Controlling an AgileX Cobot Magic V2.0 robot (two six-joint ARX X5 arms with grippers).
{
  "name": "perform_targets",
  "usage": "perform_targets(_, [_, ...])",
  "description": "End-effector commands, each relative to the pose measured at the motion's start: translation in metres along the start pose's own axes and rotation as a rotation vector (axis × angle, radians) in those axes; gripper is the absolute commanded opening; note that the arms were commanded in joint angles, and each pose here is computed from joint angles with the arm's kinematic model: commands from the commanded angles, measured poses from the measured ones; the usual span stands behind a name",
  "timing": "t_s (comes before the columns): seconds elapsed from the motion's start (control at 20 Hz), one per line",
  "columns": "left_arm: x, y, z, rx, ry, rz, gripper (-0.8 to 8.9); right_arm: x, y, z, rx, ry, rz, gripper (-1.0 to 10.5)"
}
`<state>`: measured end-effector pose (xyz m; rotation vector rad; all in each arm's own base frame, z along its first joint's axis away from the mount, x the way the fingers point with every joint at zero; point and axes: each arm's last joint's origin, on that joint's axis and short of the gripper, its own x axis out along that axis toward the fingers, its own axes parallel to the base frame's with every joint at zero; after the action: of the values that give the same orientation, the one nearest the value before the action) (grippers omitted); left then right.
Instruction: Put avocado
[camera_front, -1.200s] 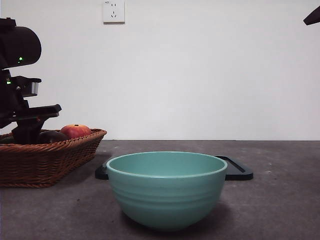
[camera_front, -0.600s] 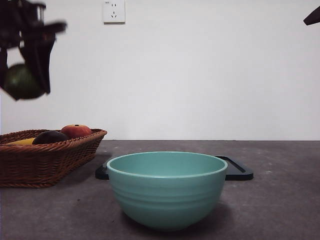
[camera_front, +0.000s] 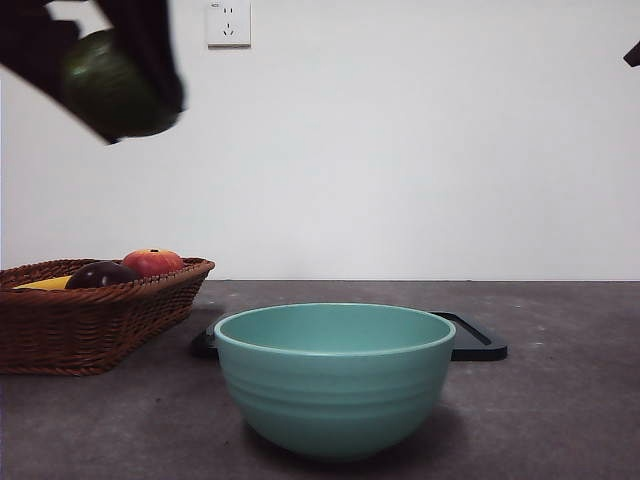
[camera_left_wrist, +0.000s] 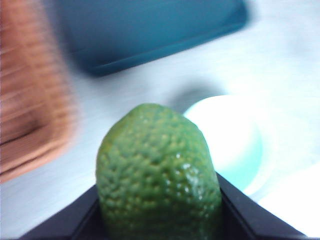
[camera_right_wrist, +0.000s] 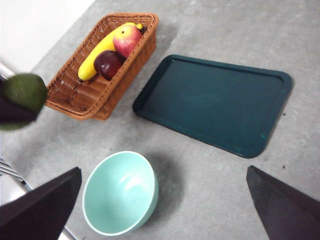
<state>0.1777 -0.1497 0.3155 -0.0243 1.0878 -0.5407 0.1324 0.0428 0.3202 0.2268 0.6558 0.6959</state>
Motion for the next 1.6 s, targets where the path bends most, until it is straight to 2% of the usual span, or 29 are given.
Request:
perform_targets(0.05, [0.005, -0.02, 0.004, 0.009, -0.023, -0.056, 1.44, -0.006, 0.005, 0.004, -0.028, -0.027, 0.032, 5.9])
perform_targets(0.35, [0.034, -0.06, 0.0, 0.064, 0.0, -0.139, 1.44, -0.025, 0.017, -0.002, -0.074, -0.102, 0.038, 5.9])
perform_targets(0.65, [0.082, -0.083, -0.009, 0.124, 0.113, -0.125, 1.44, -0.042, 0.026, -0.01, -0.11, -0.163, 0.046, 5.9])
perform_targets(1.15, [0.156, -0.085, -0.018, 0.151, 0.226, -0.016, 1.44, -0.047, 0.029, -0.012, -0.118, -0.174, 0.048, 5.9])
perform_targets(1.6, [0.169, -0.082, -0.022, 0.158, 0.257, 0.013, 1.44, -0.047, 0.029, -0.012, -0.12, -0.174, 0.047, 5.9])
